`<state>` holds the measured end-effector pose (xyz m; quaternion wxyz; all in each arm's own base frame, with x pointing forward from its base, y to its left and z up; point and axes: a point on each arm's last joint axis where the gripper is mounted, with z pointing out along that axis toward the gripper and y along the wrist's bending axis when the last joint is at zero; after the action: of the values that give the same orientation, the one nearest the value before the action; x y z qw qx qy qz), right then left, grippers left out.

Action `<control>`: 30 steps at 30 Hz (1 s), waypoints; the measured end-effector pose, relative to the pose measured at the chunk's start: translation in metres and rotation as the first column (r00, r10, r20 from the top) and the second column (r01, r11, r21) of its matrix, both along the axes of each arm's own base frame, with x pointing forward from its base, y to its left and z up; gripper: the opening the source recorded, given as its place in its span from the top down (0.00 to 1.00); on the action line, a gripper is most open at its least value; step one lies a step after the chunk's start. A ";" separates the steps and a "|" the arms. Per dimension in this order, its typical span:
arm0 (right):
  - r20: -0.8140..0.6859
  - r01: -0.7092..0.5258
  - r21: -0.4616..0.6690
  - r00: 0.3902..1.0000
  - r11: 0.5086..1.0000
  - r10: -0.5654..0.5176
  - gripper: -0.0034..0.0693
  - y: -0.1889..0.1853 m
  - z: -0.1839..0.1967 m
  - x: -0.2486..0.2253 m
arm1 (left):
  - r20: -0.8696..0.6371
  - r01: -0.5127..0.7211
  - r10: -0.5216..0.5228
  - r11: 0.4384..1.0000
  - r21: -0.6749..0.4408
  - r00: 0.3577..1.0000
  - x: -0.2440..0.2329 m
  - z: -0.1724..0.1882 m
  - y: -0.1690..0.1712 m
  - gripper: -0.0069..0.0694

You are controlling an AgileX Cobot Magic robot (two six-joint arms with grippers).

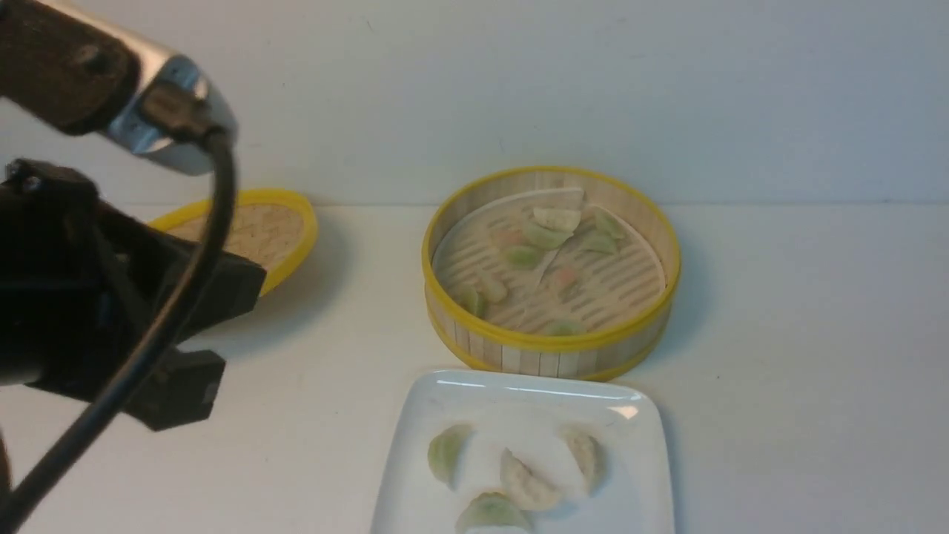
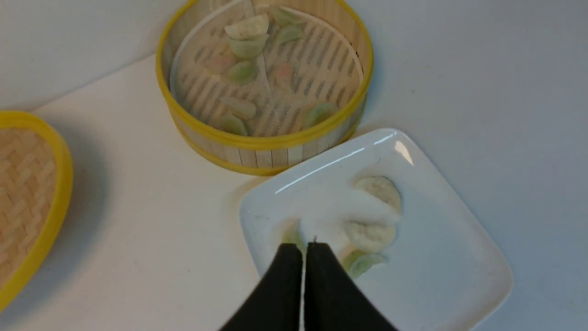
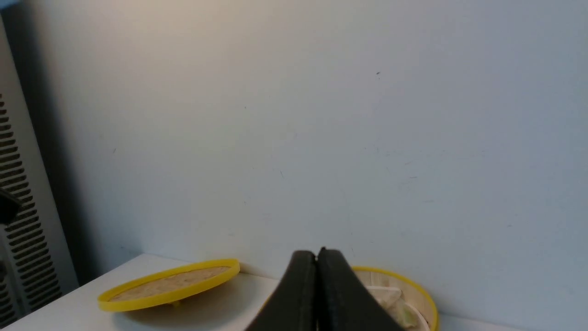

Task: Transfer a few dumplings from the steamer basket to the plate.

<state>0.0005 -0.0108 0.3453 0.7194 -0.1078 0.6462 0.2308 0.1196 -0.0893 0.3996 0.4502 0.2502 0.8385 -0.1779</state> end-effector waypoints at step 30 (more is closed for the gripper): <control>-0.002 -0.003 0.003 1.000 1.000 0.003 0.97 0.000 0.000 0.000 | 0.354 0.016 0.065 0.976 -0.219 0.933 -0.067 -0.104 0.051 0.92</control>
<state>0.0004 -0.0106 0.3453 0.7187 -0.1074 0.6464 0.2327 0.0524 -0.0380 0.2958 0.6227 0.2171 0.7205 -0.2144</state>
